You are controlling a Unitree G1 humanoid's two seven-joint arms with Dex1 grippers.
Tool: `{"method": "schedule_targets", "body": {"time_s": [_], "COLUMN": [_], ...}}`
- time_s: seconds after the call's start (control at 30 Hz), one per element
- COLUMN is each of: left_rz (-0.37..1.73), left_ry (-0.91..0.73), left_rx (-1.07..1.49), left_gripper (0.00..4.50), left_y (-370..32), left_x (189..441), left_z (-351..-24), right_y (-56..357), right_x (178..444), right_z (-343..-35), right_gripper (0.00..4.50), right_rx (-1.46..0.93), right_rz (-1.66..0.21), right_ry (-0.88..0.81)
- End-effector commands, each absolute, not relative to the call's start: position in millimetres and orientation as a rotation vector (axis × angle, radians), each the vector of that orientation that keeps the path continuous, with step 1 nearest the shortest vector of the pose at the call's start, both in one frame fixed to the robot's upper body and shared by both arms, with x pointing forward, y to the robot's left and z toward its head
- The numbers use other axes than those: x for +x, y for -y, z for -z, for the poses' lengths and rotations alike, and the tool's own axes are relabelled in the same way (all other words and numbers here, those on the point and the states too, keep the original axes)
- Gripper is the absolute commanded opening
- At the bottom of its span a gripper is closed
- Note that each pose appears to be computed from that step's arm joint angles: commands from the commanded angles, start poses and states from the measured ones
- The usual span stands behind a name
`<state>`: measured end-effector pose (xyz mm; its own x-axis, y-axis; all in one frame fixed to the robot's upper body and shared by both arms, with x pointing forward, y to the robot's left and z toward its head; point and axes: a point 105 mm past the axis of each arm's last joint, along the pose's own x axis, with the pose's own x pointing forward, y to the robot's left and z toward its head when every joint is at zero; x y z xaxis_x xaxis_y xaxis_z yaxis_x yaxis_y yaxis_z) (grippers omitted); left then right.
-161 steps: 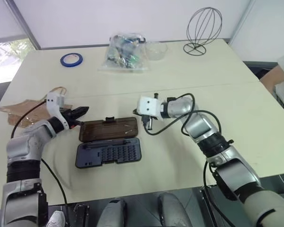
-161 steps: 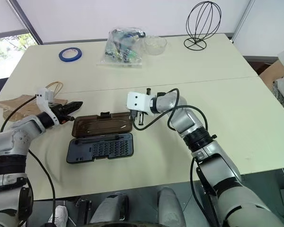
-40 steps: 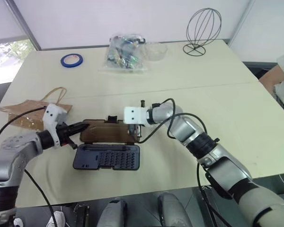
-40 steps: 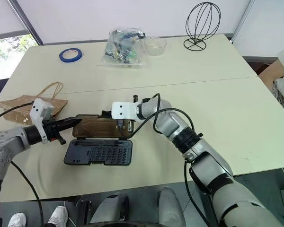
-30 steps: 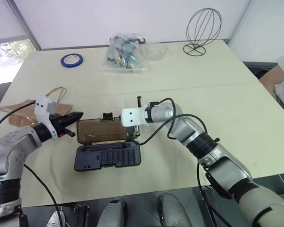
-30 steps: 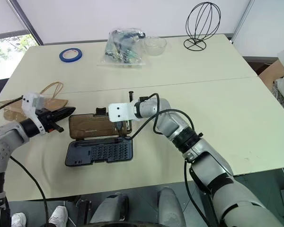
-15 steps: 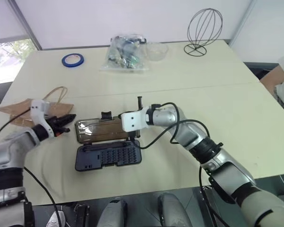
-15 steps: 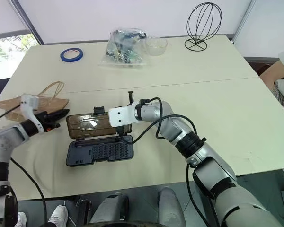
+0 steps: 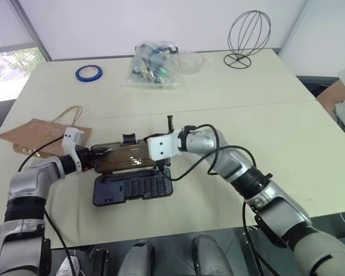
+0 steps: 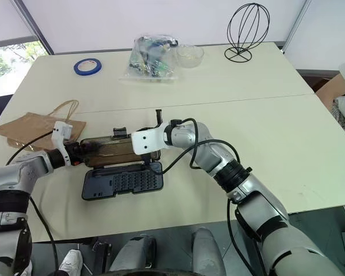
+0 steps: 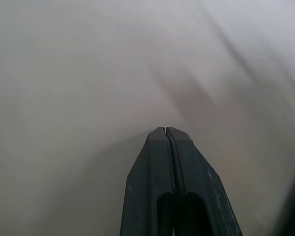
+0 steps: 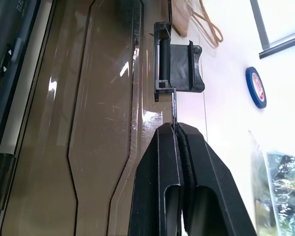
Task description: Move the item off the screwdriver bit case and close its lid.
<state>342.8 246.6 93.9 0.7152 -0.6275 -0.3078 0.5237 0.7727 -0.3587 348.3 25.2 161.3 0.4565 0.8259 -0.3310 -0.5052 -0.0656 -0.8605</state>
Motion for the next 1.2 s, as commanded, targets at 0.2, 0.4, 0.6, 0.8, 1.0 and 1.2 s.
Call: {"method": "schedule_targets", "body": {"time_s": [0.2, 0.4, 0.6, 0.8, 1.0, 1.2], "left_rz": [0.777, 0.77, 0.777, 0.781, 0.785, 0.811], "left_ry": [-0.456, -0.421, -0.409, -0.396, -0.391, -0.378], "left_rx": [-0.223, -0.215, -0.205, -0.196, -0.188, -0.177], "left_gripper": [0.0, 0.0, 0.0, 0.0, 0.0, 0.0], "left_y": [-235.3, -240.0, -237.1, -234.2, -233.1, -228.1], "left_x": [328.0, 326.8, 326.2, 329.2, 330.7, 329.8], "left_z": [-103.2, -115.4, -118.5, -121.4, -123.1, -130.2], "right_y": [-22.4, -13.7, -0.9, 9.1, 14.6, 42.2], "right_x": [350.6, 357.8, 362.5, 362.1, 352.4, 359.8], "right_z": [-187.7, -189.8, -192.3, -189.8, -188.4, -214.0], "right_gripper": [0.01, 0.01, 0.56, 3.35, 4.41, 4.41], "right_rx": [-1.201, -1.219, -1.236, -1.246, -1.222, -1.185], "right_rz": [-1.051, -1.014, -0.99, -0.997, -1.043, -0.993], "right_ry": [0.433, 0.41, 0.358, 0.3, 0.25, 0.178]}}
